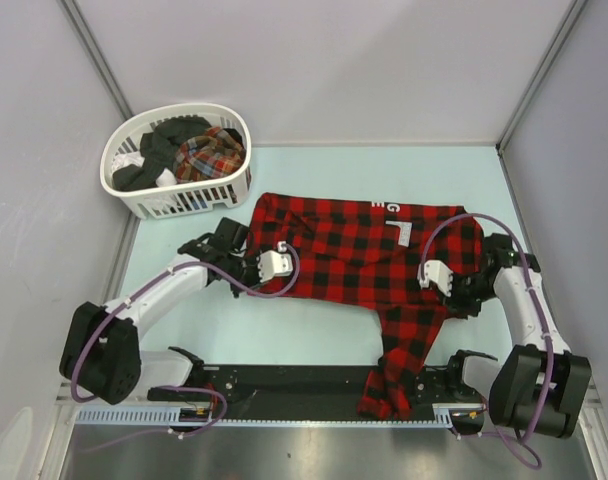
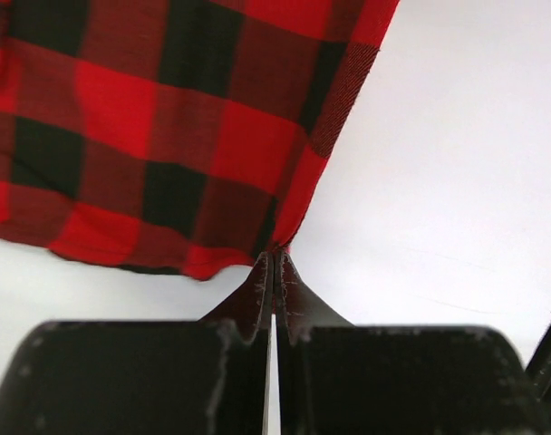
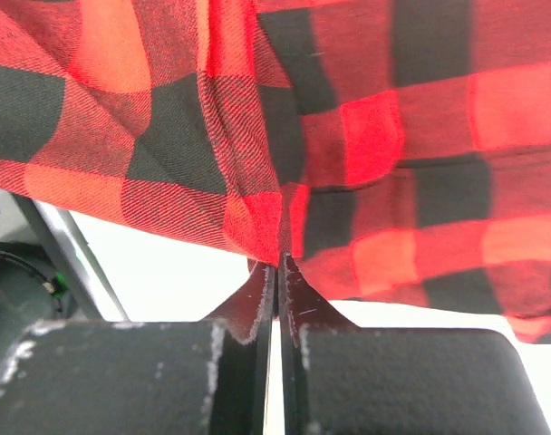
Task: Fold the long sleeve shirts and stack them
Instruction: Fold the shirt
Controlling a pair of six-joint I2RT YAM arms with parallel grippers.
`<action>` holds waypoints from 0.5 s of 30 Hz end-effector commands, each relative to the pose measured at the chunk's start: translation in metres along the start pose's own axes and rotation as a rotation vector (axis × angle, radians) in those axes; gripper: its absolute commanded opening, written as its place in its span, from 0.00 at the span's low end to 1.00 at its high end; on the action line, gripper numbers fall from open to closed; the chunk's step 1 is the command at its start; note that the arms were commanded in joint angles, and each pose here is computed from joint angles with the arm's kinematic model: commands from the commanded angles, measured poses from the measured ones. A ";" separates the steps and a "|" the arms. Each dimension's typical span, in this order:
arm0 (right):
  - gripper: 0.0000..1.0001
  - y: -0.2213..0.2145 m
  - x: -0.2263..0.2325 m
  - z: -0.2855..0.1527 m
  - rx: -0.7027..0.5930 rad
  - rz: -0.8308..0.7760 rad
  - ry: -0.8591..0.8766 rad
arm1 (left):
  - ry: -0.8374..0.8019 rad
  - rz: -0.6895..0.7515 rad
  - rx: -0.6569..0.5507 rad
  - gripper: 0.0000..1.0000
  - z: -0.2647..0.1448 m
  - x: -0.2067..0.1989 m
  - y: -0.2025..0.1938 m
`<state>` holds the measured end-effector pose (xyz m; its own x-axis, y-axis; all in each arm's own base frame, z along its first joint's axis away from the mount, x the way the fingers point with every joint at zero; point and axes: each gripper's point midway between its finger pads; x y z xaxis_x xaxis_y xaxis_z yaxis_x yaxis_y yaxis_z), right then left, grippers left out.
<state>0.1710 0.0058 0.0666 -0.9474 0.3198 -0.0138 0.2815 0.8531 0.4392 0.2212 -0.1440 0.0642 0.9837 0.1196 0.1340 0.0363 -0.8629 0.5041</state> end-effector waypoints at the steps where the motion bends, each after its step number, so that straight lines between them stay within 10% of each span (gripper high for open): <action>1: 0.00 0.015 -0.029 -0.017 -0.034 -0.021 -0.030 | 0.033 0.001 -0.049 0.00 -0.013 0.030 0.021; 15: 0.00 0.038 -0.145 -0.014 -0.034 0.014 -0.089 | 0.152 -0.076 -0.022 0.00 0.002 0.146 0.031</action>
<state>0.2759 -0.0076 0.0967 -0.9370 0.3476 -0.0348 0.2903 0.8303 0.4757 0.3391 -0.1563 0.0983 0.9539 0.2289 0.1943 0.0926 -0.8398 0.5349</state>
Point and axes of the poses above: each gripper's point midway between its finger pads, its own z axis out along the fingers, its own x axis along the line the jaws close on, y = z × x, and after that the axes turned 5 degrees about z, right-handed
